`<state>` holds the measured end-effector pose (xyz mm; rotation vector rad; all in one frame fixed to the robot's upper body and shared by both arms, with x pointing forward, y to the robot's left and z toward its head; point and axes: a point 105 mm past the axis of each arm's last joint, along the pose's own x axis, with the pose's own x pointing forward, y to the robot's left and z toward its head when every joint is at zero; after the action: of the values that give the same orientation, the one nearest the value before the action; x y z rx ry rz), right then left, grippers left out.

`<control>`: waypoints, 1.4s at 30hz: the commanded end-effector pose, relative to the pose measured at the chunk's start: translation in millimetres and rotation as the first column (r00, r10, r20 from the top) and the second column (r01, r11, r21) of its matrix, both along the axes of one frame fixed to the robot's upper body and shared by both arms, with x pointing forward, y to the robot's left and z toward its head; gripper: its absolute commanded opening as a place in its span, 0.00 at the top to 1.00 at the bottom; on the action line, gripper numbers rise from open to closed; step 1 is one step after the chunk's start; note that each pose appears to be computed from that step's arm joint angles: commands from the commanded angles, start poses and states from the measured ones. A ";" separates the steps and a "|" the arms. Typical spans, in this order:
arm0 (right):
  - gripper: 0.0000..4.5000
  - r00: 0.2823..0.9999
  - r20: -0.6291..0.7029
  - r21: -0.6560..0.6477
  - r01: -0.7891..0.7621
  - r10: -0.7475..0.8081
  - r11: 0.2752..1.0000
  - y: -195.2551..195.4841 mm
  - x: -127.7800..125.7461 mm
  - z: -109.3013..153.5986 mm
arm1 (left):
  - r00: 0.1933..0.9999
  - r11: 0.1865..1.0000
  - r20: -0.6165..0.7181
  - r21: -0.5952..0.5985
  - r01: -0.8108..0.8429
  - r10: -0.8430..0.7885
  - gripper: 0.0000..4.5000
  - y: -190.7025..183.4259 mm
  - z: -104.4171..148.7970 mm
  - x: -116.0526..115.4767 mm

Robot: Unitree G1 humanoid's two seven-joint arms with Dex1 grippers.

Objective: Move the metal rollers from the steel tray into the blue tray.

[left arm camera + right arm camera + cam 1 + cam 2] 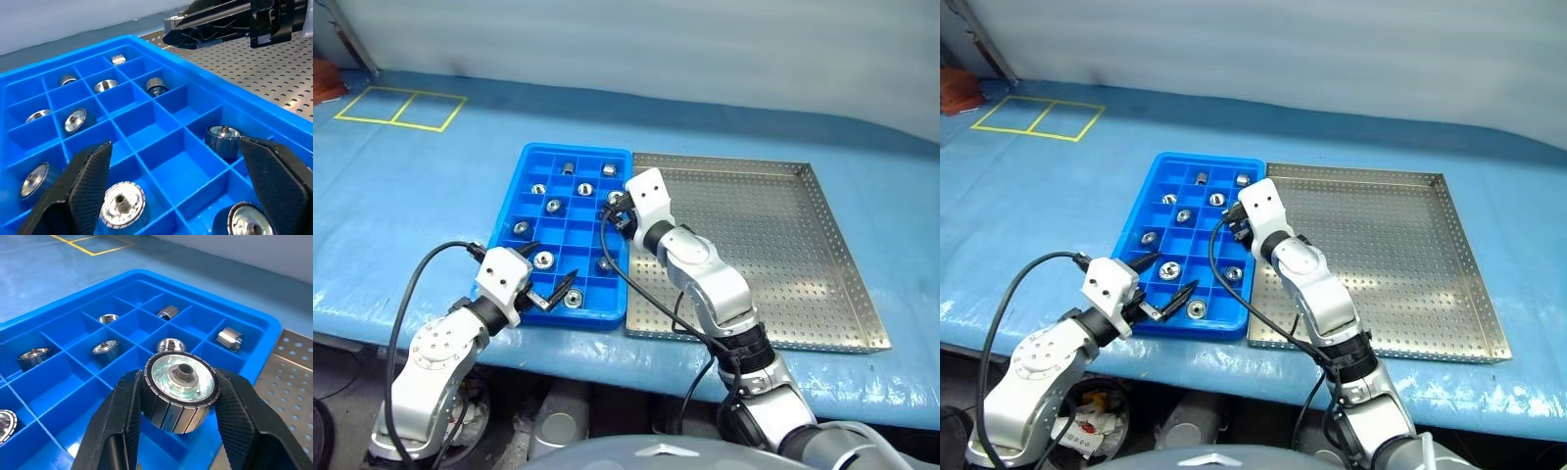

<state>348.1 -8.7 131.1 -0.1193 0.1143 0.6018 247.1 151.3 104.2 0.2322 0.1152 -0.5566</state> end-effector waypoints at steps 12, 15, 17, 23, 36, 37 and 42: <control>0.60 0.995 -0.023 0.026 -0.096 0.096 0.995 27.2 -2.5 -9.4 | 0.999 1.000 0.043 -0.009 -0.028 0.029 0.00 0.1 13.7 -8.9; 0.60 0.996 -0.036 0.017 -0.080 0.081 0.997 21.9 -0.9 -14.6 | 0.999 1.000 0.040 -0.009 -0.027 0.027 0.00 -0.3 13.4 -9.4; 0.60 0.997 -0.047 0.009 -0.060 0.061 0.998 15.2 0.2 -18.9 | 0.999 1.000 0.037 -0.008 -0.024 0.024 0.00 -0.8 12.9 -9.1; 0.60 0.998 -0.065 -0.006 -0.021 0.021 1.000 0.6 -0.7 -25.5 | 0.999 1.000 0.034 -0.009 0.000 0.000 0.00 -4.3 12.5 -6.3; 0.00 0.998 -0.055 0.004 0.004 -0.004 1.000 -11.9 -9.4 -19.3 | 0.997 0.997 0.028 -0.006 0.076 -0.076 0.00 -14.2 12.7 2.8; 0.00 0.999 -0.046 0.003 0.001 -0.001 1.000 -12.7 -11.1 -16.3 | 0.996 0.996 0.028 -0.007 0.085 -0.085 0.00 -15.4 12.9 3.8; 0.00 1.000 0.012 -0.002 -0.006 0.006 1.000 -20.1 -21.1 0.7 | 0.992 0.992 0.030 -0.006 0.126 -0.126 0.00 -20.8 13.3 10.7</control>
<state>331.7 -28.6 116.0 -0.1327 0.1607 0.5989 257.2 134.4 112.0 0.2366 0.0963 -0.6520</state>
